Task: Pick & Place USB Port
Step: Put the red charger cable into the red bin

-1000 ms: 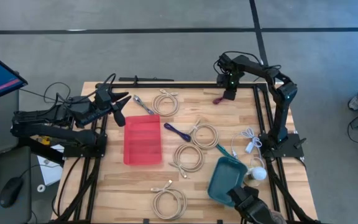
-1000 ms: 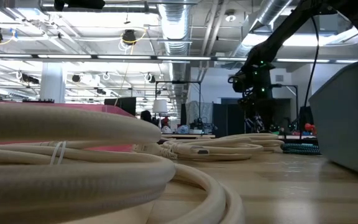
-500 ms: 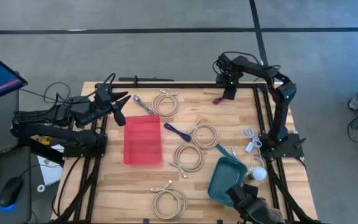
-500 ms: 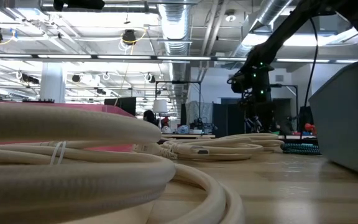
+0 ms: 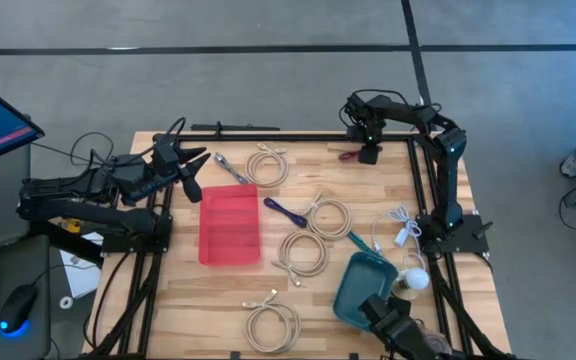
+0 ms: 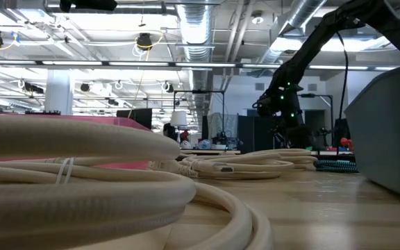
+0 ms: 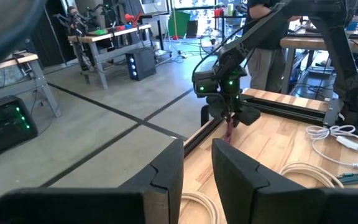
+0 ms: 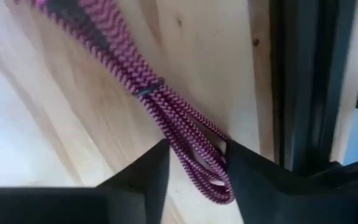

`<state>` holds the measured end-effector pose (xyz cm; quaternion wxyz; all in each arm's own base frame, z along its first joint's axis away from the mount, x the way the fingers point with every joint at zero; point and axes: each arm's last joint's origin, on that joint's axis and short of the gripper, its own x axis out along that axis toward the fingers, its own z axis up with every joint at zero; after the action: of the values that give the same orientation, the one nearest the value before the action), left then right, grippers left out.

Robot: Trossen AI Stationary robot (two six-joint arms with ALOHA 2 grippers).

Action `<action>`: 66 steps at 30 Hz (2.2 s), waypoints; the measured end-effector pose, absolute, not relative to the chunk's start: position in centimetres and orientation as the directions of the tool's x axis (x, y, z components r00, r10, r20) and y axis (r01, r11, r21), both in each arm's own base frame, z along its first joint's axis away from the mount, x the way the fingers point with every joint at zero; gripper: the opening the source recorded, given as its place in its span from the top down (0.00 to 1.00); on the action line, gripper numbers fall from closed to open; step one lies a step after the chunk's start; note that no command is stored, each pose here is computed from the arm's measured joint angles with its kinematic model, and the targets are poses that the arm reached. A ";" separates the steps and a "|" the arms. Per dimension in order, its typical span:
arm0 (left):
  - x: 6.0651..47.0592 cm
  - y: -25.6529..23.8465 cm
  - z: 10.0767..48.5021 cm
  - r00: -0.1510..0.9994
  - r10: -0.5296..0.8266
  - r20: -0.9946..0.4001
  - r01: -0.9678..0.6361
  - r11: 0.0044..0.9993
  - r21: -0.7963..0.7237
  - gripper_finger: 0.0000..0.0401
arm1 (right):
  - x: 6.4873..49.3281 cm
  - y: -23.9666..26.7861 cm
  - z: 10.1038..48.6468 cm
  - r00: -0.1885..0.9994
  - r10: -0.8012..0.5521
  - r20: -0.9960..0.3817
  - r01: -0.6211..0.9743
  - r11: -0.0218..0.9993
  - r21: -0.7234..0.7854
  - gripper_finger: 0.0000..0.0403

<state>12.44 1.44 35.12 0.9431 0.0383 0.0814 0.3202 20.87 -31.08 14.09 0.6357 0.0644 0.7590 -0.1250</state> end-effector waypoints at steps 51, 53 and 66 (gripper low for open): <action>12.5 1.4 35.2 0.783 0.609 -0.126 -0.605 0.793 0.076 0.79 | 20.8 -14.3 36.4 0.344 -0.366 -0.865 0.484 0.858 -0.170 1.00; 12.6 1.4 35.2 0.784 0.609 -0.121 -0.610 0.792 0.031 0.79 | 21.5 -13.4 36.4 0.358 -0.366 -0.859 0.451 0.873 -0.184 1.00; 18.8 0.8 34.2 0.871 0.473 -0.130 -0.474 0.880 0.023 0.79 | 26.0 -7.9 37.5 0.597 -0.320 -0.736 0.266 0.944 -0.195 1.00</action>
<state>18.80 0.84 34.17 0.9673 -0.0048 0.0661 0.2449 25.99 -7.87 37.51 0.8929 -0.0322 0.4181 -0.1640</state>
